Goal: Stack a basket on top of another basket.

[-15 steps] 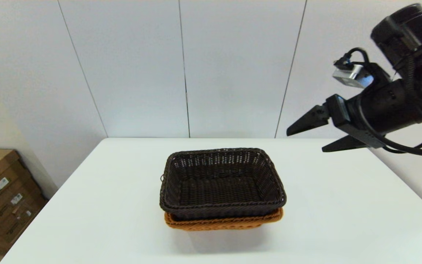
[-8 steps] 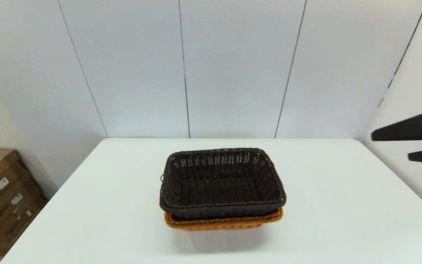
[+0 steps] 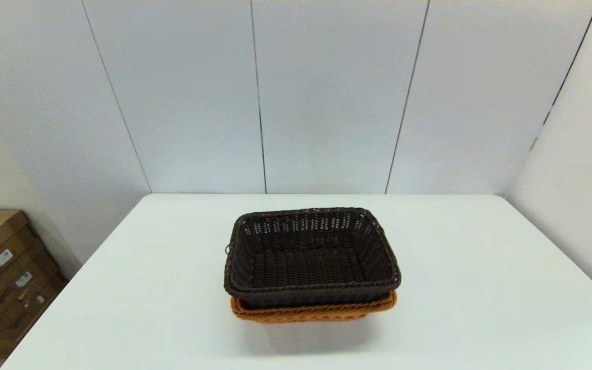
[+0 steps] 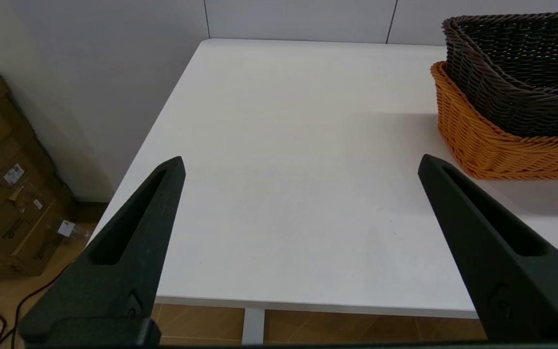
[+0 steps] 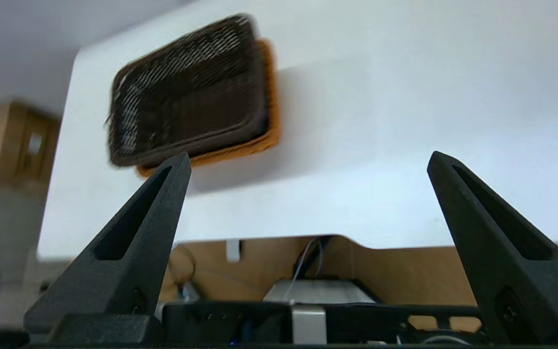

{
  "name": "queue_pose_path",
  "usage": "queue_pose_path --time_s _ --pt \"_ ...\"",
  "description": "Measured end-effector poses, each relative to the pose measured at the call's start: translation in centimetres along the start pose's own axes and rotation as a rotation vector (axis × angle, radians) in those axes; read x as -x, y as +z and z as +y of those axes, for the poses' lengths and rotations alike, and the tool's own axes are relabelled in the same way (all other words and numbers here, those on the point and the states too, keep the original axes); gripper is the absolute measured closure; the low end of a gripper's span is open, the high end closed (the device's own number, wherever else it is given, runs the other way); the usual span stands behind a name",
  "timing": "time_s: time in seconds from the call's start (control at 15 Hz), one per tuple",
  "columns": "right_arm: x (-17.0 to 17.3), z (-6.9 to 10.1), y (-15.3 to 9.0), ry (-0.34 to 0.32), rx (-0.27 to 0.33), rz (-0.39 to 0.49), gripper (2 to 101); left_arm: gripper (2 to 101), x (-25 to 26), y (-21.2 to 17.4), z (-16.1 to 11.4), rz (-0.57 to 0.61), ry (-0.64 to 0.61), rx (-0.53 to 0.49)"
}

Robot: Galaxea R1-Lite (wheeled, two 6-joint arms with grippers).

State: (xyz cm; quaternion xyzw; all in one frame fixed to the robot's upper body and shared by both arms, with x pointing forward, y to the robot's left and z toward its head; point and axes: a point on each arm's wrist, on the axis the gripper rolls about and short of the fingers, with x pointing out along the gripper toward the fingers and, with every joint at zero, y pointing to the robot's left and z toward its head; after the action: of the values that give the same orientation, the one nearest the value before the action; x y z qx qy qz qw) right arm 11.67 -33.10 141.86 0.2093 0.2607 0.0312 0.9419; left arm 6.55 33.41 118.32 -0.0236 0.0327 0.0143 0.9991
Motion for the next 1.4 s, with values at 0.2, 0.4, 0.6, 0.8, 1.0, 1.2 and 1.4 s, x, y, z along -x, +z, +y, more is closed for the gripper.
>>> queue_pose_path --time_s 0.2,0.4,0.6,0.8,1.0,1.2,1.4 --pt "2.2 -1.4 -2.0 -0.049 -0.042 -0.097 5.2 5.4 0.0 0.0 0.0 0.000 0.000 0.000" --pt "4.0 -2.6 -4.6 -0.084 -0.065 -0.178 5.2 5.4 0.0 0.0 0.0 0.000 0.000 0.000" --pt "5.2 -3.4 -7.6 -0.125 -0.061 -0.256 5.2 5.4 0.0 0.0 0.0 0.000 0.000 0.000" --pt "5.8 -4.3 -10.3 -0.116 -0.058 -0.299 5.2 5.4 0.0 0.0 0.0 0.000 0.000 0.000" --pt "6.2 -5.0 -12.5 -0.120 -0.041 -0.342 5.2 5.4 0.0 0.0 0.0 0.000 0.000 -0.001" --pt "6.1 -5.6 -14.4 -0.129 -0.006 -0.369 5.2 5.4 0.0 0.0 0.0 0.000 0.000 -0.001" --pt "5.8 -6.3 -16.3 -0.104 0.043 -0.389 5.0 5.4 0.0 0.0 0.0 0.000 0.000 0.000"
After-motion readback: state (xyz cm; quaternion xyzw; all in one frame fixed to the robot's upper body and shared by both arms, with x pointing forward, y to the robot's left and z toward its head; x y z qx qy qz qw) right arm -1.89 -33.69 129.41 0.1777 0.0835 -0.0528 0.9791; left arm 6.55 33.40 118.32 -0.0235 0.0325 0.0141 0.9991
